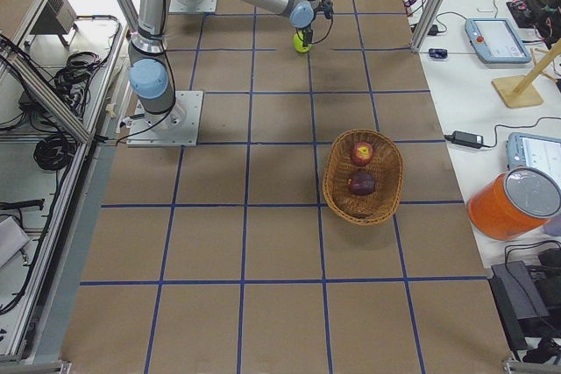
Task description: Put all apples into basket
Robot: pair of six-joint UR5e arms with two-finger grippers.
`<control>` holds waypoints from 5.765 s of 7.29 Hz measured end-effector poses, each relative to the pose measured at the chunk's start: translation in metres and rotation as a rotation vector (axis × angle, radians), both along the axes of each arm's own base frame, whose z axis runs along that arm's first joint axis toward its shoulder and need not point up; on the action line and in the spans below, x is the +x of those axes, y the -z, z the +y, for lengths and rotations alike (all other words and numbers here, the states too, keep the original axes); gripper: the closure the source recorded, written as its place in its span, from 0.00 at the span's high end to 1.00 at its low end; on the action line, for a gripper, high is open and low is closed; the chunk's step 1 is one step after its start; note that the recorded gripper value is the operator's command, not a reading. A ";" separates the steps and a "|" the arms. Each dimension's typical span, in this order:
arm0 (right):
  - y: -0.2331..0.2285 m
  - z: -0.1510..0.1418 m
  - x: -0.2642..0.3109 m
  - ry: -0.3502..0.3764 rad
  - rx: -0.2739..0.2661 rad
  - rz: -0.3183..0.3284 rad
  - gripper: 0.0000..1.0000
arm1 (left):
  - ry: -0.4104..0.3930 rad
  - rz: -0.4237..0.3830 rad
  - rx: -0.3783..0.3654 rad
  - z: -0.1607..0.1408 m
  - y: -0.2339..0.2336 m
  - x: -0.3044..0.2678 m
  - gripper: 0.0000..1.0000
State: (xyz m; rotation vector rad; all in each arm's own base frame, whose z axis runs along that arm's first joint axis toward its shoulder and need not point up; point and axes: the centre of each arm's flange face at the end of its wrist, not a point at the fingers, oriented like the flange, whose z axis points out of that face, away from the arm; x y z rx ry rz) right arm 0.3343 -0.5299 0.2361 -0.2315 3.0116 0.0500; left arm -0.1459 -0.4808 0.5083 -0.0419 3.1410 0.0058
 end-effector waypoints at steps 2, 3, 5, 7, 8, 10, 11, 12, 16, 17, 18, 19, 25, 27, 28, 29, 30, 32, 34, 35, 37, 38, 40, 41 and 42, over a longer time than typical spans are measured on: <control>0.022 -0.001 0.010 0.035 -0.006 -0.012 1.00 | -0.006 -0.005 0.027 -0.008 -0.006 -0.008 1.00; 0.036 -0.004 0.015 0.035 -0.016 -0.016 0.45 | -0.002 -0.006 0.004 -0.010 -0.007 -0.010 1.00; 0.051 -0.012 0.019 0.035 -0.069 -0.026 0.00 | -0.004 -0.006 -0.037 -0.010 -0.008 -0.009 1.00; 0.040 -0.015 0.016 0.043 -0.072 -0.029 0.00 | -0.007 -0.005 -0.053 -0.009 -0.007 -0.007 1.00; 0.013 -0.024 0.001 0.066 -0.075 -0.031 0.00 | -0.007 -0.005 -0.058 -0.009 -0.008 -0.007 1.00; -0.064 -0.074 -0.076 0.155 -0.073 -0.020 0.00 | -0.008 -0.005 -0.062 -0.008 -0.009 -0.007 1.00; -0.095 -0.103 -0.138 0.179 -0.061 0.004 0.00 | -0.008 -0.005 -0.063 -0.008 -0.009 -0.007 1.00; -0.115 -0.127 -0.218 0.195 -0.045 0.039 0.00 | -0.008 -0.004 -0.065 -0.008 -0.010 -0.007 1.00; -0.114 -0.147 -0.532 -0.047 -0.075 0.218 0.00 | -0.008 -0.005 -0.069 -0.006 -0.012 -0.007 1.00; -0.091 -0.146 -0.588 -0.081 -0.075 0.251 0.00 | -0.008 -0.005 -0.069 -0.006 -0.012 -0.007 1.00; -0.066 -0.144 -0.630 -0.105 -0.071 0.266 0.01 | -0.008 -0.005 -0.069 -0.006 -0.012 -0.007 1.00; -0.051 -0.140 -0.656 -0.120 -0.068 0.272 0.63 | -0.008 -0.005 -0.069 -0.006 -0.012 -0.007 1.00; -0.080 -0.135 -0.640 -0.125 -0.063 0.249 1.00 | -0.008 -0.005 -0.069 -0.006 -0.012 -0.007 1.00; -0.138 -0.145 -0.499 -0.033 -0.019 0.211 1.00 | -0.008 -0.005 -0.069 -0.006 -0.012 -0.007 1.00; -0.167 -0.135 -0.403 0.021 0.020 0.193 1.00 | -0.008 -0.005 -0.069 -0.006 -0.012 -0.007 1.00; -0.195 -0.108 -0.314 0.052 0.044 0.169 1.00 | -0.008 -0.005 -0.069 -0.006 -0.012 -0.007 1.00; -0.215 -0.070 -0.251 0.080 0.057 0.133 1.00 | -0.008 -0.005 -0.069 -0.006 -0.012 -0.007 1.00; -0.215 -0.008 -0.194 0.115 0.073 0.101 1.00 | -0.009 -0.005 -0.070 -0.006 -0.012 -0.007 1.00; -0.224 0.003 -0.182 0.093 0.021 0.098 1.00 | -0.009 -0.005 -0.070 -0.006 -0.012 -0.006 1.00; -0.240 0.003 -0.175 0.074 0.001 0.094 1.00 | -0.009 -0.005 -0.070 -0.006 -0.012 -0.006 1.00; -0.253 0.001 -0.187 0.056 -0.004 0.093 1.00 | -0.009 -0.005 -0.070 -0.006 -0.013 -0.006 1.00; -0.256 -0.001 -0.198 0.062 -0.006 0.086 1.00 | -0.009 -0.005 -0.070 -0.006 -0.012 -0.006 1.00; -0.251 -0.004 -0.211 0.068 0.009 0.092 1.00 | -0.010 -0.005 -0.071 -0.006 -0.013 -0.006 1.00; -0.252 -0.004 -0.213 0.071 0.009 0.092 1.00 | -0.010 -0.004 -0.072 -0.006 -0.013 -0.006 1.00; -0.252 -0.003 -0.213 0.072 0.009 0.087 1.00 | -0.010 -0.005 -0.072 -0.006 -0.013 -0.006 1.00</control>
